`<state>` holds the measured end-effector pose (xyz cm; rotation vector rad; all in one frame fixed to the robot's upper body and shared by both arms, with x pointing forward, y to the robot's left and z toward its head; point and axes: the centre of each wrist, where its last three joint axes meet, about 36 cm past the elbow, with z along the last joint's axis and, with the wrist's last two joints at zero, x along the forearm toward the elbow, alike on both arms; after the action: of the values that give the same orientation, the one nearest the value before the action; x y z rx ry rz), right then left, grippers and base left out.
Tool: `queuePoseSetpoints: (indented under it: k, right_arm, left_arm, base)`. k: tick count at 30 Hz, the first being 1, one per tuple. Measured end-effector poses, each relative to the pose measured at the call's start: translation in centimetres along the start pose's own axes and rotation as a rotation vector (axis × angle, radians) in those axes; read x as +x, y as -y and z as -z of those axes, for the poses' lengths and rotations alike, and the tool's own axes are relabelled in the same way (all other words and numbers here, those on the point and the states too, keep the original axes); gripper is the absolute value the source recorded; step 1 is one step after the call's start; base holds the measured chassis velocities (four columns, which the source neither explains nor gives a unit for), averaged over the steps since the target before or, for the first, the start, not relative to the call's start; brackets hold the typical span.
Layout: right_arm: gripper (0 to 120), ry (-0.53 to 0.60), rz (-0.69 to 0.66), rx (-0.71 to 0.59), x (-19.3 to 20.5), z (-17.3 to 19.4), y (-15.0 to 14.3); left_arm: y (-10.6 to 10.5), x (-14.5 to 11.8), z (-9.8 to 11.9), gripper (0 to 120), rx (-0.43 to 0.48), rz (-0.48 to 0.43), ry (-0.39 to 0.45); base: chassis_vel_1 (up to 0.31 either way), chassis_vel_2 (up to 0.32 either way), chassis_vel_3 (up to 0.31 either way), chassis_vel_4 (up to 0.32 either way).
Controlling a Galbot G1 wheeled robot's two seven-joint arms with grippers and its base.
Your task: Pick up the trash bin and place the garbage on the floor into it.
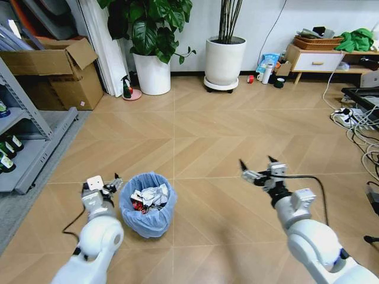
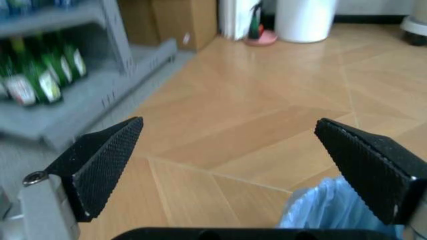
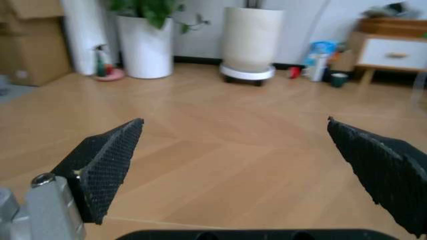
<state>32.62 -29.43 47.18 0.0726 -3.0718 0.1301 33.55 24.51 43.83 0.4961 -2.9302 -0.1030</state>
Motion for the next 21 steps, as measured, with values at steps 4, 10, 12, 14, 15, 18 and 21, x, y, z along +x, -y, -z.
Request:
queuePoseSetpoints:
  k: [4,10,12,14,15,18,21]
  right_arm:
    - [100,-0.011,-0.087,0.024,0.9,-0.3,2.1]
    - [100,-0.034,-0.219,0.093,4.2,-1.9,5.1]
    - [100,-0.028,-0.236,0.105,4.9,-2.4,5.2]
    - [100,-0.012,-0.255,0.105,5.9,-3.2,5.2]
    - [100,-0.005,-0.268,0.099,6.1,-3.3,5.0]
    - [100,0.015,-0.294,0.093,5.9,-3.6,4.7]
    - [100,0.046,-0.316,0.098,6.2,-3.9,4.6]
  left_arm:
    - [-0.4,2.9,-0.3,100,-0.063,0.005,0.079]
    - [-0.6,5.3,-0.6,100,-0.138,0.008,0.142]
    - [-0.6,5.7,-0.8,100,-0.154,-0.003,0.145]
    - [-0.7,6.5,-1.5,100,-0.181,-0.041,0.14]
    - [-0.9,6.7,-1.8,100,-0.199,-0.061,0.146]
    - [-1.8,6.6,-2.6,100,-0.265,-0.106,0.187]
    - [-1.7,6.7,-3.1,100,-0.258,-0.119,0.199]
  base:
    - [0.0,0.0,0.0,0.0]
    - [0.0,0.0,0.0,0.0]
    - [0.0,0.0,0.0,0.0]
    - [0.0,0.0,0.0,0.0]
    - [0.0,0.0,0.0,0.0]
    - [0.0,0.0,0.0,0.0]
    - [0.0,0.0,0.0,0.0]
